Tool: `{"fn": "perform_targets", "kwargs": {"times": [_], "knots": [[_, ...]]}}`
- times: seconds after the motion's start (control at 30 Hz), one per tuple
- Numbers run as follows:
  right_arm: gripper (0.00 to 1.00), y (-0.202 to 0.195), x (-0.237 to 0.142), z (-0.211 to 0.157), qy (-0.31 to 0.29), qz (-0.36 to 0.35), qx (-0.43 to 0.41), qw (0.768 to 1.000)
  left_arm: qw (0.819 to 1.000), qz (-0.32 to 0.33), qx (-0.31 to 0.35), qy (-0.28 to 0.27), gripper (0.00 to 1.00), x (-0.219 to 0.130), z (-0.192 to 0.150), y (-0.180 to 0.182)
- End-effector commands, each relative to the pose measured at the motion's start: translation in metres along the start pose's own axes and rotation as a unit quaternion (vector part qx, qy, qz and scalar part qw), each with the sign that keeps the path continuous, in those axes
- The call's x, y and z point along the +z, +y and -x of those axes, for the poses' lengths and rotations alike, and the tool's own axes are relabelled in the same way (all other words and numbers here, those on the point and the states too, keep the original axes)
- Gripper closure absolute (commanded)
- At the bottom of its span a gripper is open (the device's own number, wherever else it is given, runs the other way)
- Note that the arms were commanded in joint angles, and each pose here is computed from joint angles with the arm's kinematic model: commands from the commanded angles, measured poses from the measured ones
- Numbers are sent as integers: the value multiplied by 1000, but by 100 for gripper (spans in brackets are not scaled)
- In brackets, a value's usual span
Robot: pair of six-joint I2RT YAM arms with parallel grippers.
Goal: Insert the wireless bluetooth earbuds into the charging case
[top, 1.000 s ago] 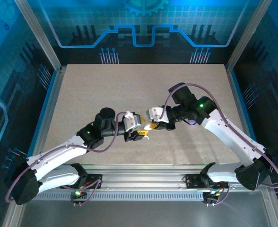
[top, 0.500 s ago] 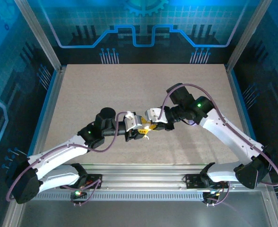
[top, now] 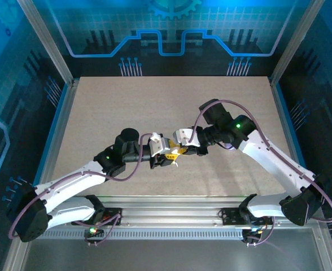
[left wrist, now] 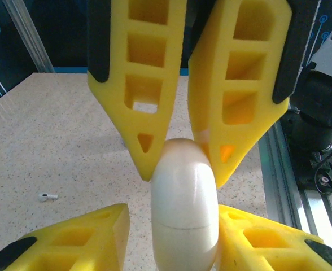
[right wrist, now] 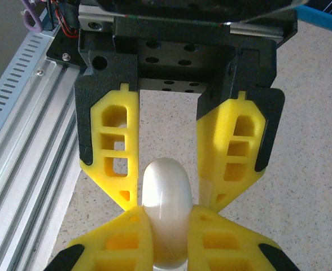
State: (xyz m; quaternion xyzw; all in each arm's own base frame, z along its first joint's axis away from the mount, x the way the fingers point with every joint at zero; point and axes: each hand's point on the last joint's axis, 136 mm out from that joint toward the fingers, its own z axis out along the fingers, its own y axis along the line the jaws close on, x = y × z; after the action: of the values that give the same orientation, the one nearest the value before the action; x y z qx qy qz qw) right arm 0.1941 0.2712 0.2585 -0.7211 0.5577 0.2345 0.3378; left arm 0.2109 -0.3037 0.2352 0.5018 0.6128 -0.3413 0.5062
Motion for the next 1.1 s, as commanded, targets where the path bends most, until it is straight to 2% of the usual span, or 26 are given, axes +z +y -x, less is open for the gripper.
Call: {"fn": "perform_targets", "kwargs": {"times": [0.0,0.2,0.37,0.47,0.53,0.6,1.07], "knots": [[97,5,-3,8,-10,-2,-14,1000,1000,-19,4,-16,58,1,13,-6],[97,5,-2,7,-9,1,-12,1000,1000,-23,6,-20,74,1,16,-7],[96,5,0,5,-6,2,-9,1000,999,-27,8,-23,80,0,19,-8],[87,2,-1,4,-5,-8,-4,1000,999,-25,10,-25,83,-1,20,-8],[71,-1,-2,3,-5,-19,0,1000,999,-25,10,-25,84,-1,20,-8],[66,-2,-2,1,-4,-29,3,1000,999,-25,10,-24,85,-1,20,-8],[64,-11,-2,-2,2,-49,11,999,999,-27,10,-27,85,-1,22,-9]]}}
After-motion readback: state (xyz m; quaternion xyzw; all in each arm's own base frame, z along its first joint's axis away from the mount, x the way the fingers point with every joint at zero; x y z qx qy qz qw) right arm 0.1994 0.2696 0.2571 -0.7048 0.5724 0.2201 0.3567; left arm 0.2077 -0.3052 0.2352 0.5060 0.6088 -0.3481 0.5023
